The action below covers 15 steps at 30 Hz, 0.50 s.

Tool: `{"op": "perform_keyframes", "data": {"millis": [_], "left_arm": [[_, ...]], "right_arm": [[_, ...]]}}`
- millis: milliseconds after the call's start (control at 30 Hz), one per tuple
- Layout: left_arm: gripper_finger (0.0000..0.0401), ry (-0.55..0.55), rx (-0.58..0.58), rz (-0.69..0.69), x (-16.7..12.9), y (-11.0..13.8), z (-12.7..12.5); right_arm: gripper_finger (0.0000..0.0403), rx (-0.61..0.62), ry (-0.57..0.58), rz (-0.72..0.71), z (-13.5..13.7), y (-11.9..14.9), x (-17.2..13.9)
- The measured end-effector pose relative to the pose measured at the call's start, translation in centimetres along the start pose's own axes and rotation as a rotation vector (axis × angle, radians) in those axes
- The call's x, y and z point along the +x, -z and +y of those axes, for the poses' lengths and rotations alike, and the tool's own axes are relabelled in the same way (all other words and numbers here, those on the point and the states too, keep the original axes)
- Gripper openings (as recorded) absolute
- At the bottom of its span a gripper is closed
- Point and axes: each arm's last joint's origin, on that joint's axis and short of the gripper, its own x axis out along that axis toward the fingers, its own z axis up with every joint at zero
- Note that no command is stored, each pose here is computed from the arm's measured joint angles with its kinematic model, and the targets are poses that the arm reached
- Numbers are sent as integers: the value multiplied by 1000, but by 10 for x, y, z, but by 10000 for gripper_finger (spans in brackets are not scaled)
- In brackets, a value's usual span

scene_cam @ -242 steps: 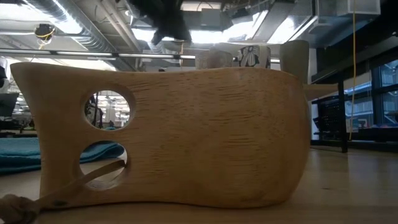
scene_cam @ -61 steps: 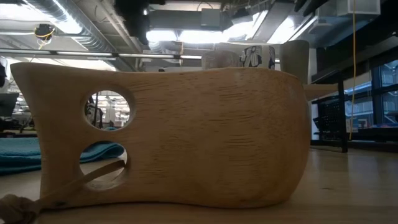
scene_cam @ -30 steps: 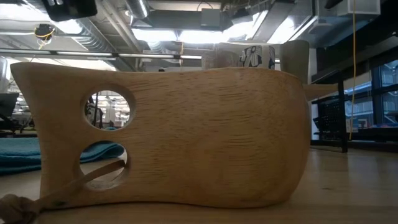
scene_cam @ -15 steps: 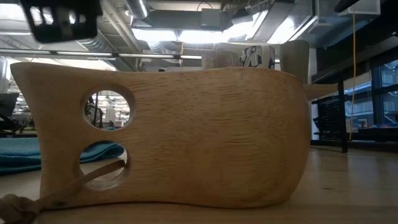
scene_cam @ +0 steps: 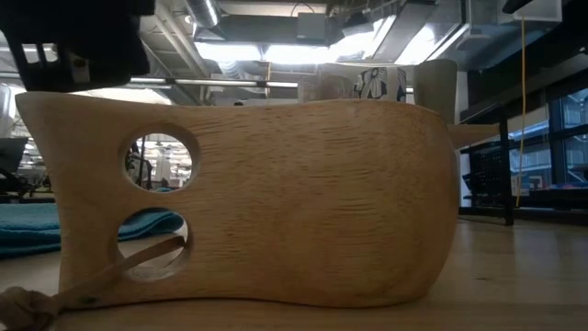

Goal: Stack small to large cups/mugs on shelf
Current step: Put the brown mug on the shelf

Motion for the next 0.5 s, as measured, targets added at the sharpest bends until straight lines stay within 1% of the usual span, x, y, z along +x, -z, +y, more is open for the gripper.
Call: {"op": "perform_keyframes", "data": {"millis": [100,200,500], "left_arm": [[103,-3,10,4,0,4,-1],[103,-30,24,16,5,8,3],[103,-19,47,37,10,11,2]], "right_arm": [[213,-1,0,-1,0,0,0],[213,-1,0,-1,0,0,0],[213,0,-1,-3,0,0,0]]}}
